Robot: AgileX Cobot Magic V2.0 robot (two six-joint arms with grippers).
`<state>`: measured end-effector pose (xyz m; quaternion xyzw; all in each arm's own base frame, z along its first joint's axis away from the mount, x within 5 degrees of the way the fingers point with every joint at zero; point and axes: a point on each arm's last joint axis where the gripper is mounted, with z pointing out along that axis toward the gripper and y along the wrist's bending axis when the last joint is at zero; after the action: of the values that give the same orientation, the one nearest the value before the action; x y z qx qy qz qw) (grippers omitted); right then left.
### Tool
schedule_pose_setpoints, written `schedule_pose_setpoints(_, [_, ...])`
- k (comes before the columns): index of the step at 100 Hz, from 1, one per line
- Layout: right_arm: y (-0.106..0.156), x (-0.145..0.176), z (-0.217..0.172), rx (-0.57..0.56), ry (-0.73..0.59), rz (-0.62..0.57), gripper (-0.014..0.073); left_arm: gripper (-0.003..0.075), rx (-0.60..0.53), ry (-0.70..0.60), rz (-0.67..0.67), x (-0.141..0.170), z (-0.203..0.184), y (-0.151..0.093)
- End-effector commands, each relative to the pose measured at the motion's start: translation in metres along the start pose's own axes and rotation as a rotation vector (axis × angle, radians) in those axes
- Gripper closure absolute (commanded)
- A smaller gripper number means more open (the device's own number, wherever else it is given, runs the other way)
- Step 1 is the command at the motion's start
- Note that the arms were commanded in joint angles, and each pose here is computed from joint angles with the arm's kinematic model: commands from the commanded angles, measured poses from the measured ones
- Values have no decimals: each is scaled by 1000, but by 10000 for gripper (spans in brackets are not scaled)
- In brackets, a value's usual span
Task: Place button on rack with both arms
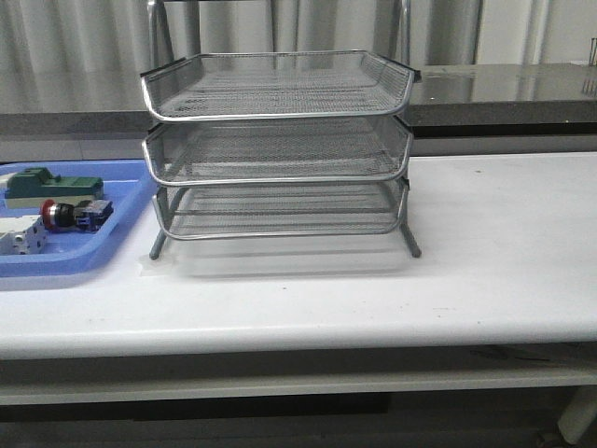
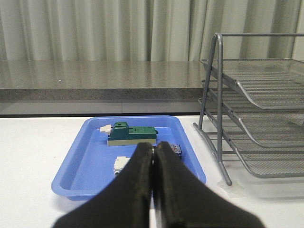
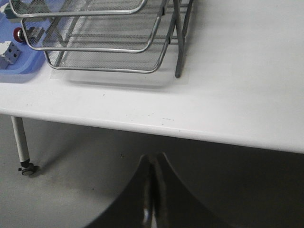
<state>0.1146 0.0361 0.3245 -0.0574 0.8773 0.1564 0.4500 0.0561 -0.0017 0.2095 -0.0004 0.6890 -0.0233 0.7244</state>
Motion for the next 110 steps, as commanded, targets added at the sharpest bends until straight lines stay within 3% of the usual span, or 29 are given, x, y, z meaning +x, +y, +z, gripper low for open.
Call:
schedule_pose_setpoints(1, [2, -17, 4, -20, -73, 34, 649, 741, 11, -69, -13, 6, -2, 0])
schedule_pose_setpoints(15, [4, -19, 15, -63, -34, 110, 569, 741, 11, -69, -13, 6, -2, 0])
schedule_pose_setpoints(37, [8, -22, 30, -130, 1, 235, 169, 741, 11, -69, -13, 6, -2, 0])
schedule_pose_setpoints(42, [7, -22, 34, -132, 10, 250, 116, 741, 11, -69, -13, 6, -2, 0])
schedule_pose_setpoints(87, [-10, -32, 108, -104, 27, 448, 108, 741, 11, -69, -13, 6, -2, 0])
schedule_pose_setpoints(110, [-14, -37, 153, -152, 75, 490, 108, 741, 11, -69, -13, 6, -2, 0])
